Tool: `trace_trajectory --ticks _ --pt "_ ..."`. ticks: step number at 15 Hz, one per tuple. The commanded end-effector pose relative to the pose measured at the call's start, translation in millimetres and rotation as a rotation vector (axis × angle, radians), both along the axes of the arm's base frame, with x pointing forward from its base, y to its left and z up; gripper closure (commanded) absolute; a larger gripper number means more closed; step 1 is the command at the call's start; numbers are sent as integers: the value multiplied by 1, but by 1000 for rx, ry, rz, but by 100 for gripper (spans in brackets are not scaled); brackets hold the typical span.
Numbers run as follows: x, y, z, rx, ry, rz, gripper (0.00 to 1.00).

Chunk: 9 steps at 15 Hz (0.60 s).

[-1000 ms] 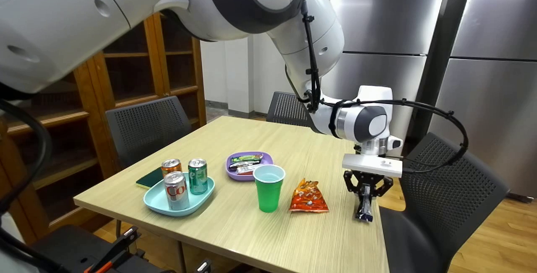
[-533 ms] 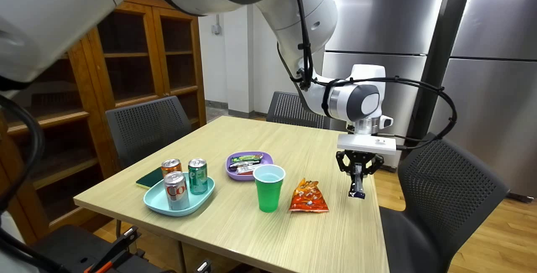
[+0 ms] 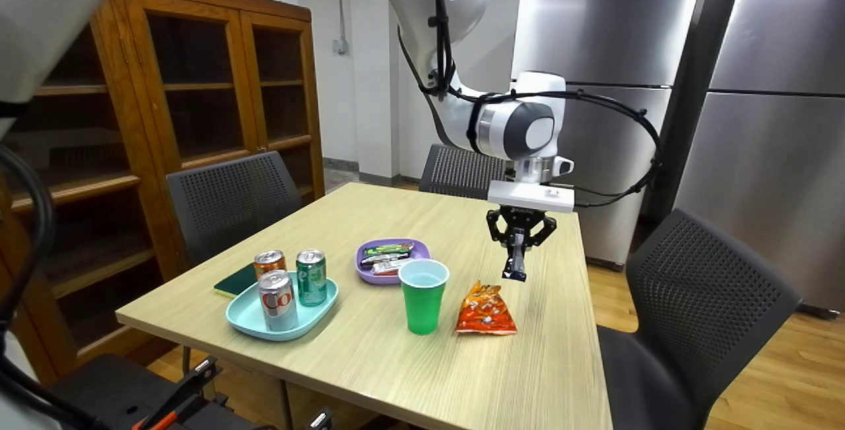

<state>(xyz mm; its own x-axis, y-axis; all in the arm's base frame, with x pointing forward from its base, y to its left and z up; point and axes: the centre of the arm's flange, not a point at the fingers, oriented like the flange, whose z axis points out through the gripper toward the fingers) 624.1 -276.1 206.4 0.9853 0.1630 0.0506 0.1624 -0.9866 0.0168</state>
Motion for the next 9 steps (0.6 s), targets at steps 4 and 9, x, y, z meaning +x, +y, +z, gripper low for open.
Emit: trace_trajectory --ticks 4,9 --pt "-2 77 16 33 26 112 94" --pt "13 127 3 41 52 211 94"
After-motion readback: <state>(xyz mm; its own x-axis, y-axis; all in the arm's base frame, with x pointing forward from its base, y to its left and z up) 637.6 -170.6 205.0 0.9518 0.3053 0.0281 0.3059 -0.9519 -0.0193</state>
